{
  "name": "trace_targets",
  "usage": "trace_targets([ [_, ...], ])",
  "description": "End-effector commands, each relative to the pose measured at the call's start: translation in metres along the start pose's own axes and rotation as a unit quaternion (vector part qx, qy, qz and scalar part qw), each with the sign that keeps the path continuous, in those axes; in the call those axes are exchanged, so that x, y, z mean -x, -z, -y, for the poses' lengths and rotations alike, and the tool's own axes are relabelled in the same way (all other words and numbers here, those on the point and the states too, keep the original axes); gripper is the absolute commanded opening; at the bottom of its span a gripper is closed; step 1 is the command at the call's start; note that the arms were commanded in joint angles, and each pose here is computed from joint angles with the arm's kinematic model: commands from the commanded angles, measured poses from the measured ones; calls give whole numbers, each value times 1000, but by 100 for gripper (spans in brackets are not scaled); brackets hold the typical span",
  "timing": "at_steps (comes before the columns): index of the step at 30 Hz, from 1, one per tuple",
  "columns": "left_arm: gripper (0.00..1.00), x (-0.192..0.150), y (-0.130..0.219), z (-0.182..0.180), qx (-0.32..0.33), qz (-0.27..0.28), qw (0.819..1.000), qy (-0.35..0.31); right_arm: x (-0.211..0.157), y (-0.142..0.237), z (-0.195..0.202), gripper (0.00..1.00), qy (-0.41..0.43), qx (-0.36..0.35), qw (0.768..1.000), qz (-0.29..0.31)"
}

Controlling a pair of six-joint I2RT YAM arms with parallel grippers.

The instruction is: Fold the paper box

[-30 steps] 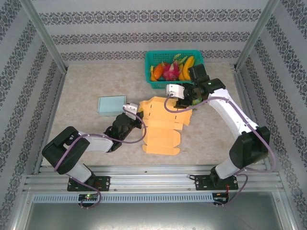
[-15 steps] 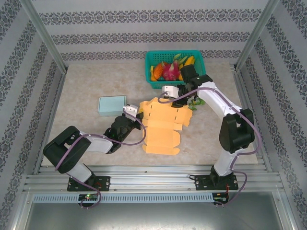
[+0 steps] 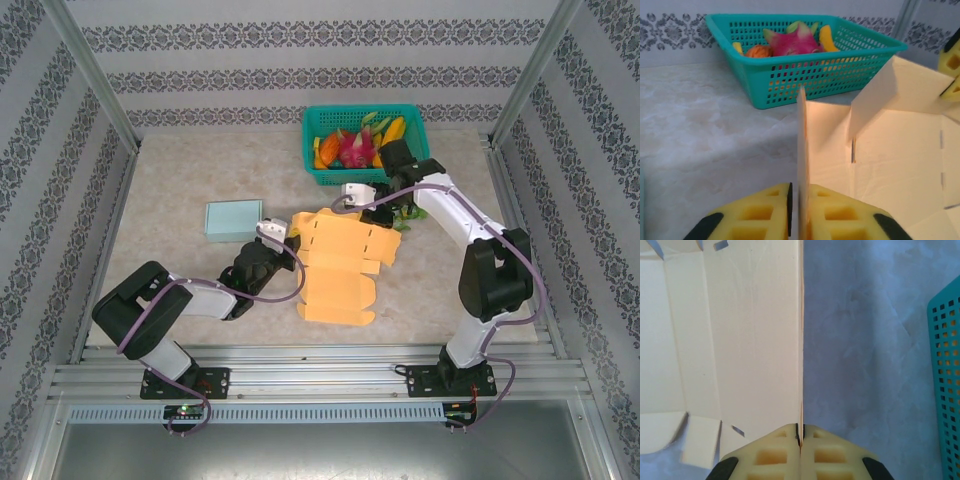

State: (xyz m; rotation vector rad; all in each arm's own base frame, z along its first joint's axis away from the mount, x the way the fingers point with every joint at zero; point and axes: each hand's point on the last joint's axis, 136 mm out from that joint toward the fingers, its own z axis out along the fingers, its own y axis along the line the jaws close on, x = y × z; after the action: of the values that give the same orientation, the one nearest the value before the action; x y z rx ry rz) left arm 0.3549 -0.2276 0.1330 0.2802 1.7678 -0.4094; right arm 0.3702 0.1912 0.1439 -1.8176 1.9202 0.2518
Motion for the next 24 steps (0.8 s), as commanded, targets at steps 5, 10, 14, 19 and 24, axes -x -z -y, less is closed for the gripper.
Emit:
trace_targets([
  [5,44,11,13,-15,60,-27,994,87,6,16,16,0,-111,-64,990,-58],
  [10,47,16,31,-31,118,-74,982,124,-5,25,9,0,-123,-93,982,-110],
  [14,45,25,54,-37,130,-73,975,162,4,23,-4,0,-130,-79,981,-120],
  [19,42,32,39,-4,64,-119,971,196,24,15,-29,0,-71,-52,989,-118],
  [24,37,34,20,1,65,-120,964,226,30,15,-41,0,-65,-37,991,-110],
])
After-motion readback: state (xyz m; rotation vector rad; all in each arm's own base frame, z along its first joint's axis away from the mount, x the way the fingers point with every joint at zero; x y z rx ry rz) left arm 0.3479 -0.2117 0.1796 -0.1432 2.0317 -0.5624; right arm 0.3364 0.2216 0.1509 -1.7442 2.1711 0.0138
